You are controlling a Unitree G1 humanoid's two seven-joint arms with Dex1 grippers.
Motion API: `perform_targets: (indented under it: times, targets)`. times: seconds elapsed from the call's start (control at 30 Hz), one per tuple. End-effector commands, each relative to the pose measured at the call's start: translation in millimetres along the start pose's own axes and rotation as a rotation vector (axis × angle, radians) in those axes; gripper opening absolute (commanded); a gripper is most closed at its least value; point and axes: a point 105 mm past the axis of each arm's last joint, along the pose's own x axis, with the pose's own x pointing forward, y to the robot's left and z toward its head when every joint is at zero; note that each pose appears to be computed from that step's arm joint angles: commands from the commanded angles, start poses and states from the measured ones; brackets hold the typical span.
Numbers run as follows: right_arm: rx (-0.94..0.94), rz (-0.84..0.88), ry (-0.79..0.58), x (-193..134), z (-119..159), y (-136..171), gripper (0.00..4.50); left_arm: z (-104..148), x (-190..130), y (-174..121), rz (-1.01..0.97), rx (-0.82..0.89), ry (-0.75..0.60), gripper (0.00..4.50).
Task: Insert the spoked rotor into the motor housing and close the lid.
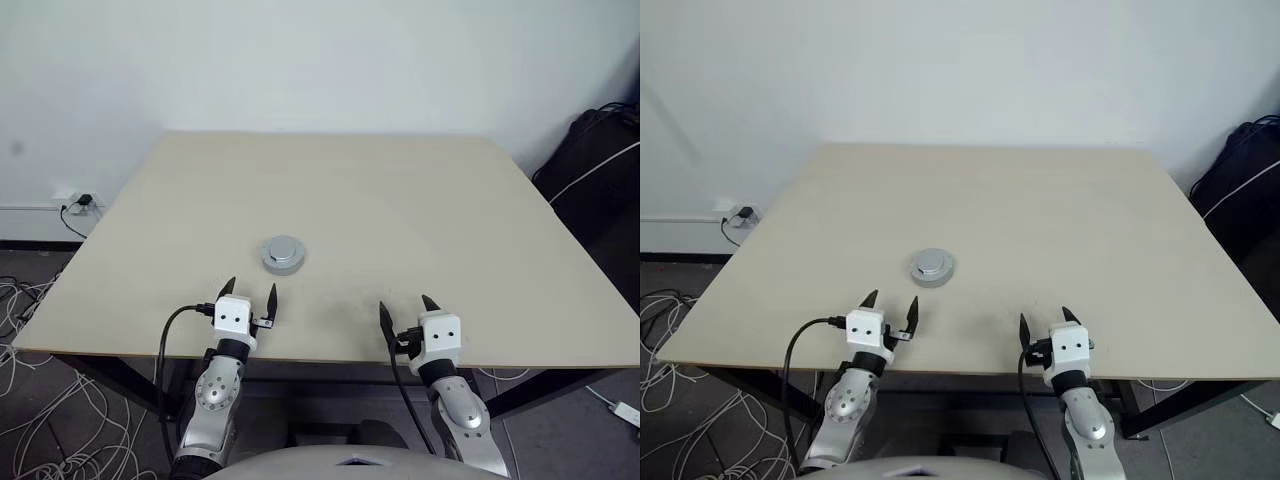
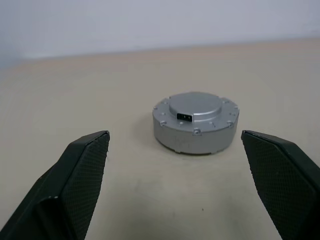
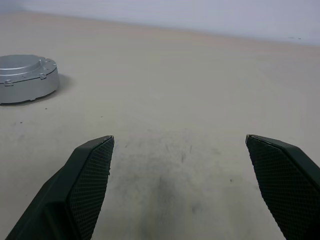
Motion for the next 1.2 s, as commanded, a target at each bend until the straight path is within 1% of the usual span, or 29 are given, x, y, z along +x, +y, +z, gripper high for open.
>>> perform_targets:
  times: [0.03, 0.8, 1.2]
  targets:
    - [0.0, -0.006, -0.037, 4.6, 6.6, -2.6, 4.5, 8.6, 5.7, -0.6, 0.0, 0.001, -0.035, 4.46]
    - [0.007, -0.012, -0.037, 2.4, 10.4, 1.3, 4.5, 1.2, 5.9, -3.9, -0.021, -0.013, 0.005, 4.46]
    - [0.006, -0.014, -0.028, 3.0, 8.1, -0.3, 4.5, 0.7, 6.5, -5.8, -0.022, -0.029, 0.016, 4.46]
